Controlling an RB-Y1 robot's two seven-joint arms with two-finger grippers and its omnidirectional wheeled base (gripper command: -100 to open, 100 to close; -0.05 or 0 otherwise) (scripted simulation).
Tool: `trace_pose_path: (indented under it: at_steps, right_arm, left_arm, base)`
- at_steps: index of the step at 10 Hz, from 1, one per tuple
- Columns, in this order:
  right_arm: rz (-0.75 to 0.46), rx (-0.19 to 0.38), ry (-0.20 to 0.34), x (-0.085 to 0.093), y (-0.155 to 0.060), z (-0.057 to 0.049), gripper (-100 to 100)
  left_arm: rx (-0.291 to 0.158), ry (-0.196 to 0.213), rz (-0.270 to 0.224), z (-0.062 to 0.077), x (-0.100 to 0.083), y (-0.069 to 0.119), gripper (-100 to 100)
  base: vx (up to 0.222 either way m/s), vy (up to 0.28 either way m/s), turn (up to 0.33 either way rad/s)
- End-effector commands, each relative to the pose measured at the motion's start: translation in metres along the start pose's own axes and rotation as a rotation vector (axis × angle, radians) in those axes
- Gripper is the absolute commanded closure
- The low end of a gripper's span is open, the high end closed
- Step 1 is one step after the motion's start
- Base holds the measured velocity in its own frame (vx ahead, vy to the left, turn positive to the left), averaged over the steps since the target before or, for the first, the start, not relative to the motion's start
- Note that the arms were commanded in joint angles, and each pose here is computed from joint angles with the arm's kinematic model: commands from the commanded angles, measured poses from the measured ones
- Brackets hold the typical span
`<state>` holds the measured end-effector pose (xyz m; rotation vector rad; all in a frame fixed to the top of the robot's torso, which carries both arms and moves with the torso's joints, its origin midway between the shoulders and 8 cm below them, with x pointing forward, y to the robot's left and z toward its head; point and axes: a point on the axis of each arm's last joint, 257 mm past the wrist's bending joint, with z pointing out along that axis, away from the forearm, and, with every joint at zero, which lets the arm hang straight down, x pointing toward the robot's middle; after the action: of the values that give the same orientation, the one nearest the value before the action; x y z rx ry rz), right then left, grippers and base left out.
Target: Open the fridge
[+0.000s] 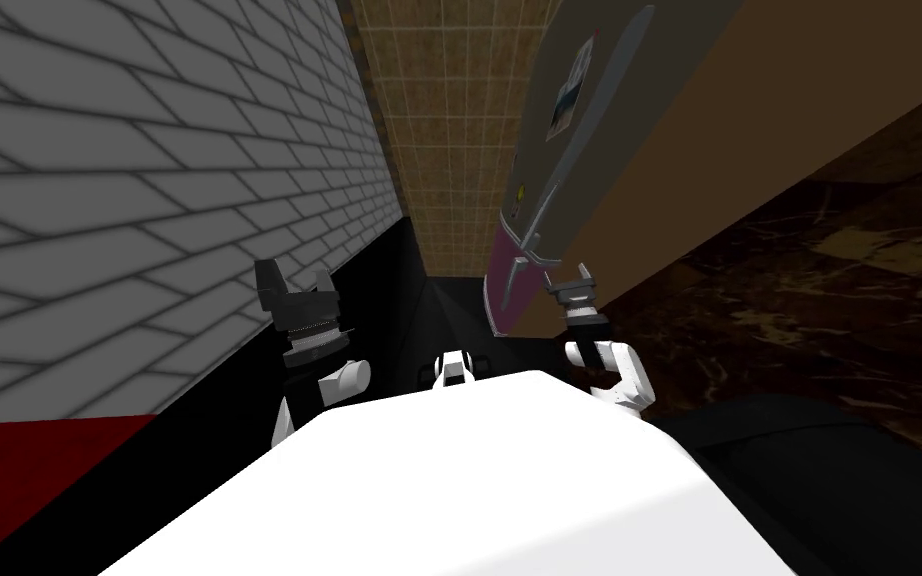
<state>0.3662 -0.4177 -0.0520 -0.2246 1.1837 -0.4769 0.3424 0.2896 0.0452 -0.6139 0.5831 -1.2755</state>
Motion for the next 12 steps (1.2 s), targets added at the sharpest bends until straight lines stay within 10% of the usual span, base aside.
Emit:
trace_pose_path:
  at_steps: [1,12]
  right_arm:
    - [-0.176,0.020,0.068,0.024,-0.019,-0.003,-100]
    - [-0.692,0.037,0.254,0.077,-0.079,-0.019,-100]
  left_arm:
    - [0.000,0.000,0.000,0.000,0.000,0.000,0]
    - [0.000,0.000,0.000,0.000,0.000,0.000,0]
  base:
    - [0.095,-0.001,0.243]
    - [0.057,-0.008,0.138]
